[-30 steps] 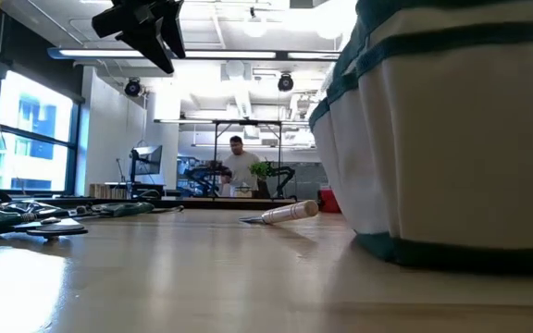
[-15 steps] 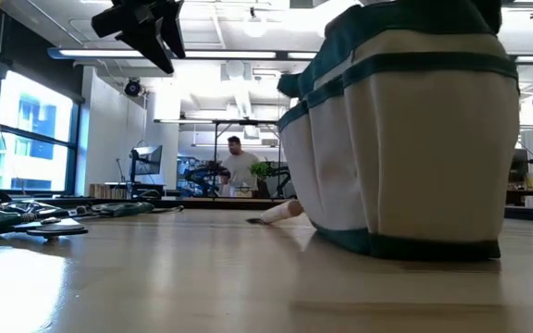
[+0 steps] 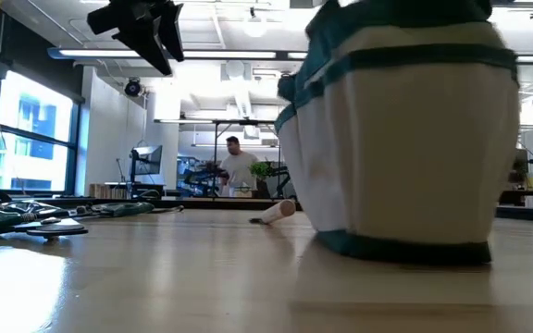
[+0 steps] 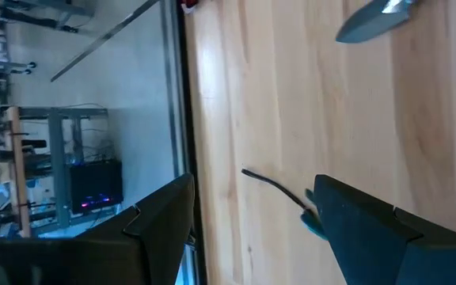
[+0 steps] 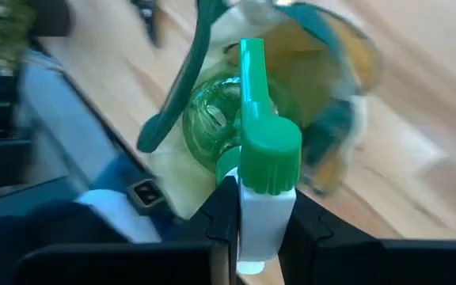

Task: Pick & Place Garden tools in Gardening bag
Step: Put the green spray bottle into the green gardening bag

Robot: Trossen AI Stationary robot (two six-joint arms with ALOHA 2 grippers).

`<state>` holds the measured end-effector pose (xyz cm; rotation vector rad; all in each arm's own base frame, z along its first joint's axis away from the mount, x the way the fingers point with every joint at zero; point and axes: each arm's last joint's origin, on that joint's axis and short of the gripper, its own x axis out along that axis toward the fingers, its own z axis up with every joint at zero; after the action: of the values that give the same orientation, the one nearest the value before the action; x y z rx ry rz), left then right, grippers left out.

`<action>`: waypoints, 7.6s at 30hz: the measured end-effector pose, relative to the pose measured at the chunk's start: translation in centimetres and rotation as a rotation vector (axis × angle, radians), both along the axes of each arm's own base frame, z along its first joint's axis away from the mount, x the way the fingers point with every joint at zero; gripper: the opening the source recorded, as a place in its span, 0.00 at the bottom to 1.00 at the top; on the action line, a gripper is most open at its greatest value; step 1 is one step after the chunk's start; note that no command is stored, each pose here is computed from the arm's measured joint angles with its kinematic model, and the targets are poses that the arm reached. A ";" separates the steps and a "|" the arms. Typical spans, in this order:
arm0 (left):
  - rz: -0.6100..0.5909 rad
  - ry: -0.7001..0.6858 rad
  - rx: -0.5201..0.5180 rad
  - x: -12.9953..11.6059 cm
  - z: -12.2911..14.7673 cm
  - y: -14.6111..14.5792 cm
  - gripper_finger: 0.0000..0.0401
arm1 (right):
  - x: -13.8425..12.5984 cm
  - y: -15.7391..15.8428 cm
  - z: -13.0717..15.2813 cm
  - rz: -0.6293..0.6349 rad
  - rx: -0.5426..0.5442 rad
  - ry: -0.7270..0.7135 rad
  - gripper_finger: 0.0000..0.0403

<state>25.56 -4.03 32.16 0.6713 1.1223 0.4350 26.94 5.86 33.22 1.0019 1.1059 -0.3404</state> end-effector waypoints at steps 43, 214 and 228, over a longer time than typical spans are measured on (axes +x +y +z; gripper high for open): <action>-0.008 0.003 -0.060 0.0 -0.1 -0.1 0.63 | 3.2 -1.5 -1.9 0.031 -0.125 0.319 0.12; 0.008 -0.005 -0.156 -0.1 -0.3 -0.3 0.63 | 3.5 0.1 -3.0 0.034 -0.313 0.273 0.01; 0.010 -0.007 -0.158 0.0 -0.3 -0.3 0.63 | 4.3 1.9 -4.1 0.070 -0.246 0.278 0.01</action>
<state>25.52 -4.35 31.90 0.5255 1.1405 0.3531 31.21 7.80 29.08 0.7091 1.3102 -0.5573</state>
